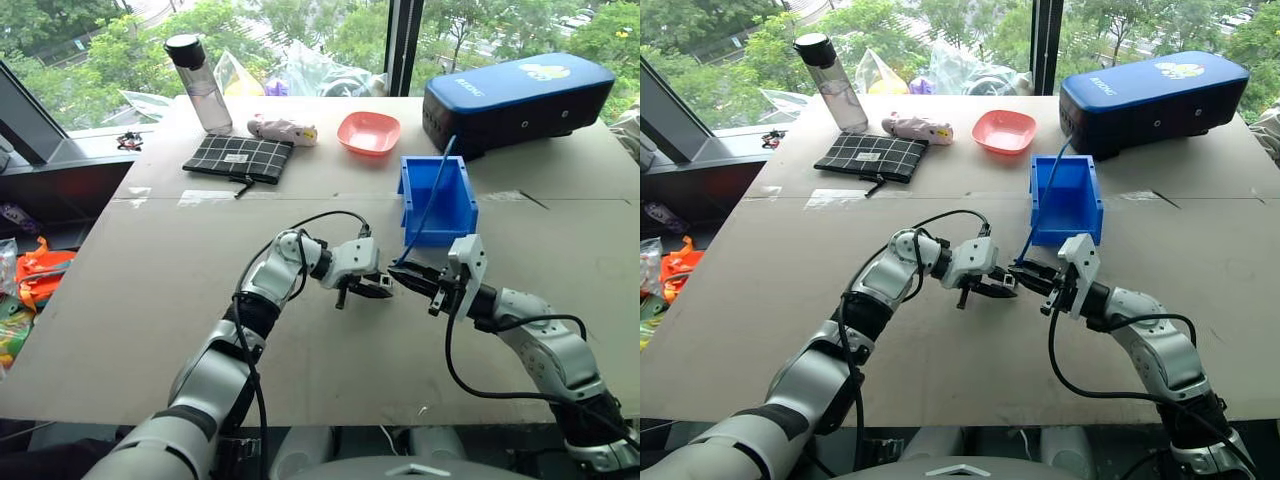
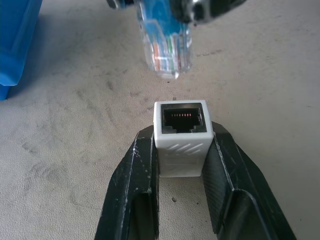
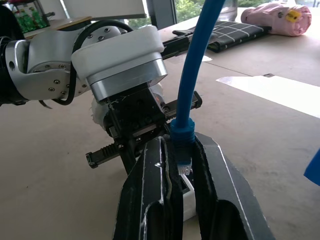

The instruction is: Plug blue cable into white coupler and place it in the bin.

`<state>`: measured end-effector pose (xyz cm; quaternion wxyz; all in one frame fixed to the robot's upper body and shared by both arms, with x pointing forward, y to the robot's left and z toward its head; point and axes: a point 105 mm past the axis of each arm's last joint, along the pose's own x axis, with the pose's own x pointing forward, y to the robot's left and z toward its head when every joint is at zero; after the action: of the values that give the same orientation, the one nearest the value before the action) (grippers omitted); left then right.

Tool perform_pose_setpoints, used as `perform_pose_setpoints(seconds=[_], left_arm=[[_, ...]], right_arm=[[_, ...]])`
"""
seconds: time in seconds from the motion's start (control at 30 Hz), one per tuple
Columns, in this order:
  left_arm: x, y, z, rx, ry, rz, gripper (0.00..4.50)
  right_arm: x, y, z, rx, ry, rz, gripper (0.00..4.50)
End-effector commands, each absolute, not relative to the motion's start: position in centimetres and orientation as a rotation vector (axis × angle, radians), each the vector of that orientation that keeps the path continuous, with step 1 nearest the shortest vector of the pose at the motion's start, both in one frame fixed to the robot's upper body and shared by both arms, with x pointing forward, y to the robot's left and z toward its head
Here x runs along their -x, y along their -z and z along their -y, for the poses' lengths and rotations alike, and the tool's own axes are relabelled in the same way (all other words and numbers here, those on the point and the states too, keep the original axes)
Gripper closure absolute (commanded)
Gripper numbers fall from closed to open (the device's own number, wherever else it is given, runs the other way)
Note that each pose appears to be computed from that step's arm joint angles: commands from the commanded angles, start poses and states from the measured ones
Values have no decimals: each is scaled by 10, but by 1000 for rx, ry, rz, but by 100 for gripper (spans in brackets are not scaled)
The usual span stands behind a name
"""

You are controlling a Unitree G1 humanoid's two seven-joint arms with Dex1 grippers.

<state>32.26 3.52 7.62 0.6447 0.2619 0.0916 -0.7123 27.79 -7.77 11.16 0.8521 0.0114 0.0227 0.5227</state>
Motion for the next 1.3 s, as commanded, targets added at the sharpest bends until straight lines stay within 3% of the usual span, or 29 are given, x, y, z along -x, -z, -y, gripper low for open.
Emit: perform_pose_setpoints(seconds=[0.03, 0.6, 0.9, 1.3], left_arm=[[-321, -82, -34, -606, 1625, -191, 393], [-320, -88, -33, -612, 1645, -180, 393], [-322, -92, -34, -612, 1656, -179, 393], [-328, -99, -32, -628, 1670, -179, 393]], right_arm=[[-277, -116, 70, 11, -1162, -18, 450], [-290, -87, 77, 174, -1240, -114, 450], [-288, -72, 80, 316, -1408, -197, 450], [-302, -53, 86, 404, -1470, -294, 450]])
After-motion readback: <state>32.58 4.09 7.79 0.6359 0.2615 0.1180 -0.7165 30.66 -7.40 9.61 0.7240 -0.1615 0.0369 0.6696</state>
